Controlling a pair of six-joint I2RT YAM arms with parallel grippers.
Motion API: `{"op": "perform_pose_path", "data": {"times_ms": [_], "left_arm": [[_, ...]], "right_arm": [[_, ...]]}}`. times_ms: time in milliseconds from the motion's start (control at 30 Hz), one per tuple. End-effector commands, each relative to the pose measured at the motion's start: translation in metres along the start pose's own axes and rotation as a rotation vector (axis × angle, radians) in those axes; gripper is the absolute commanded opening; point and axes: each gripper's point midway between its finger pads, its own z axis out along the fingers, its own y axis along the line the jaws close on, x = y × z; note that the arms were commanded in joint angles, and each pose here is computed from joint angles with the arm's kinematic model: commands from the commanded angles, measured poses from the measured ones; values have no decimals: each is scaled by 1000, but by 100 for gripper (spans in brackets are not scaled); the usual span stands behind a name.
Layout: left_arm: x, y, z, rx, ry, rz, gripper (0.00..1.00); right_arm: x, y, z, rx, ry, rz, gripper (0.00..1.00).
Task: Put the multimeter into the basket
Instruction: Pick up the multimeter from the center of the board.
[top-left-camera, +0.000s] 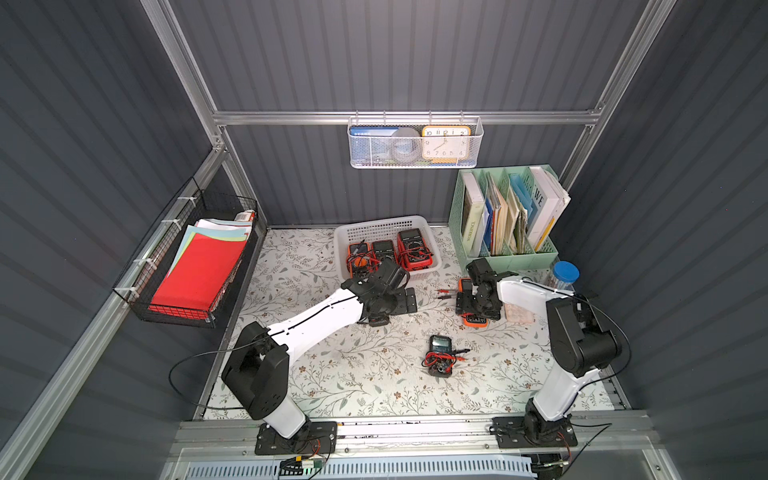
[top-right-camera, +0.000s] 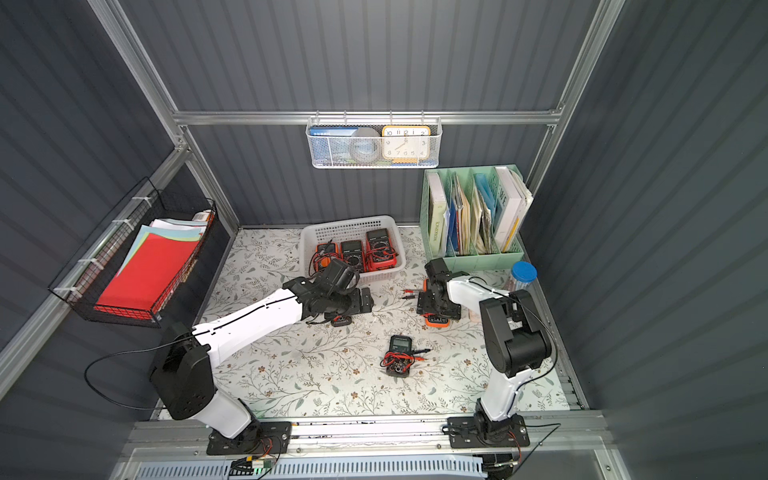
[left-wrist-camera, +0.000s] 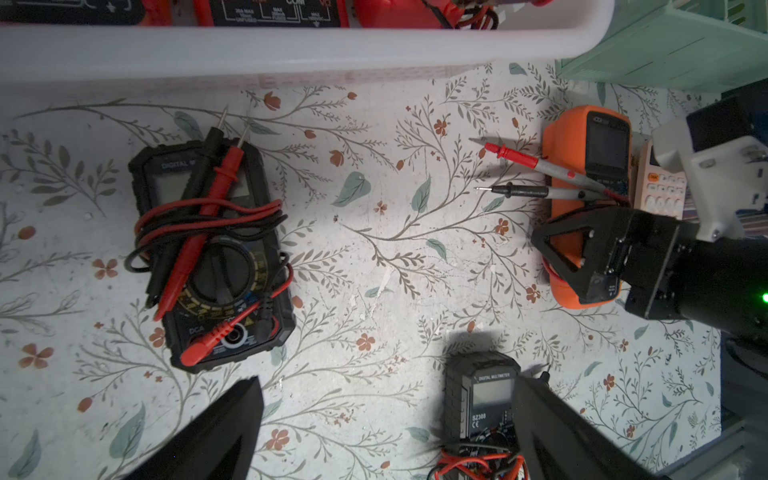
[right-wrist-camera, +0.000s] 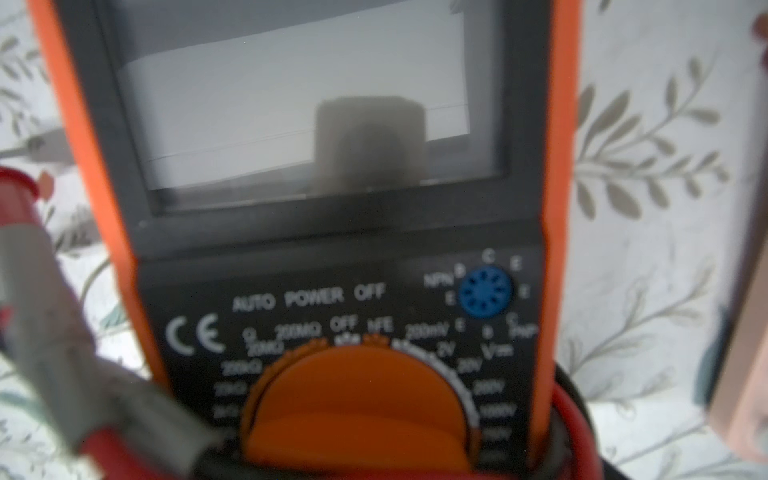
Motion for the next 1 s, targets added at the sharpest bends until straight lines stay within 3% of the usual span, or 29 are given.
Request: {"op": "perform_pose_path", "data": {"times_ms": [0, 533, 967], "left_arm": [[0, 4, -10, -13, -18, -17, 99], [-23, 42, -32, -88, -61, -112, 99], [-44, 74, -59, -102, -134, -197, 99]], "right_arm": [[11, 5, -16, -51, 11, 27, 69], [16, 21, -90, -145, -107, -14, 63], [10, 84, -154, -235, -217, -159, 63]]}}
